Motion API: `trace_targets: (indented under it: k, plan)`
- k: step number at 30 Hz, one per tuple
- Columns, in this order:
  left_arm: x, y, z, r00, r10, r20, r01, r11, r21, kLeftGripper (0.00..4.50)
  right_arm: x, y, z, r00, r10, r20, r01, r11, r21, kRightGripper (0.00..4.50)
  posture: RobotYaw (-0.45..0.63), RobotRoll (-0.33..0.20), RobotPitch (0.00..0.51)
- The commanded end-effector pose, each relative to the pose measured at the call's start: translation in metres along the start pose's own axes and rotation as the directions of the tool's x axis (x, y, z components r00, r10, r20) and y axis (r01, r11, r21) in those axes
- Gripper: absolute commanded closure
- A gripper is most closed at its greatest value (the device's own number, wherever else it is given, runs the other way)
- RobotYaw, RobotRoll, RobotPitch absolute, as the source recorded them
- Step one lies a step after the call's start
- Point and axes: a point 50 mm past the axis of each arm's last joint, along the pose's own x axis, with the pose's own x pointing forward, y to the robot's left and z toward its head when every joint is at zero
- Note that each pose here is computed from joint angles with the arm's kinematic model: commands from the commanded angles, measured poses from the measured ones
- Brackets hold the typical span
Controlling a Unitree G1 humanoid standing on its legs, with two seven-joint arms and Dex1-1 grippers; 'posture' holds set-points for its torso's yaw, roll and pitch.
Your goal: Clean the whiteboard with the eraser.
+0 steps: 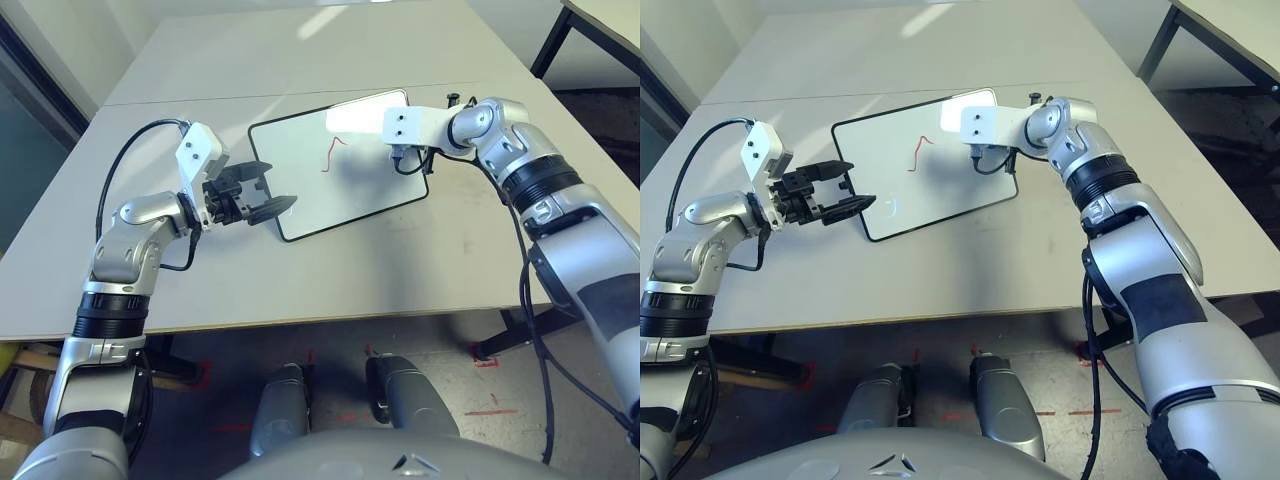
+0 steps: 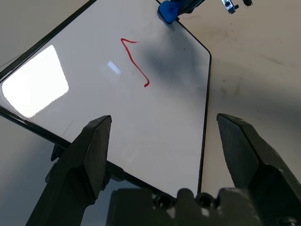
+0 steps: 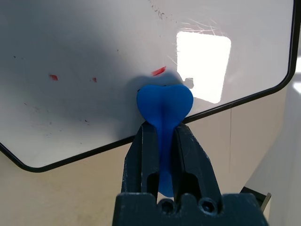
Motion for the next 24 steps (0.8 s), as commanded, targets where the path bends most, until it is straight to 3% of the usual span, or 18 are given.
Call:
trace_targets:
  k: [1,24]
  plan:
    - [-0.003,0.000,-0.003,1.000,0.002,-0.018,-0.002,1.000,-0.001,0.00,0.003,0.002,0.004,1.000,0.013,0.001,-0.013,1.000,-0.012,4.36,-0.10,0.000,0.105]
    - [-0.011,0.006,-0.001,0.998,0.050,-0.027,-0.050,0.999,0.001,0.00,0.002,0.005,0.071,0.978,0.059,0.202,-0.049,0.997,-0.057,4.36,-0.09,0.000,0.102]
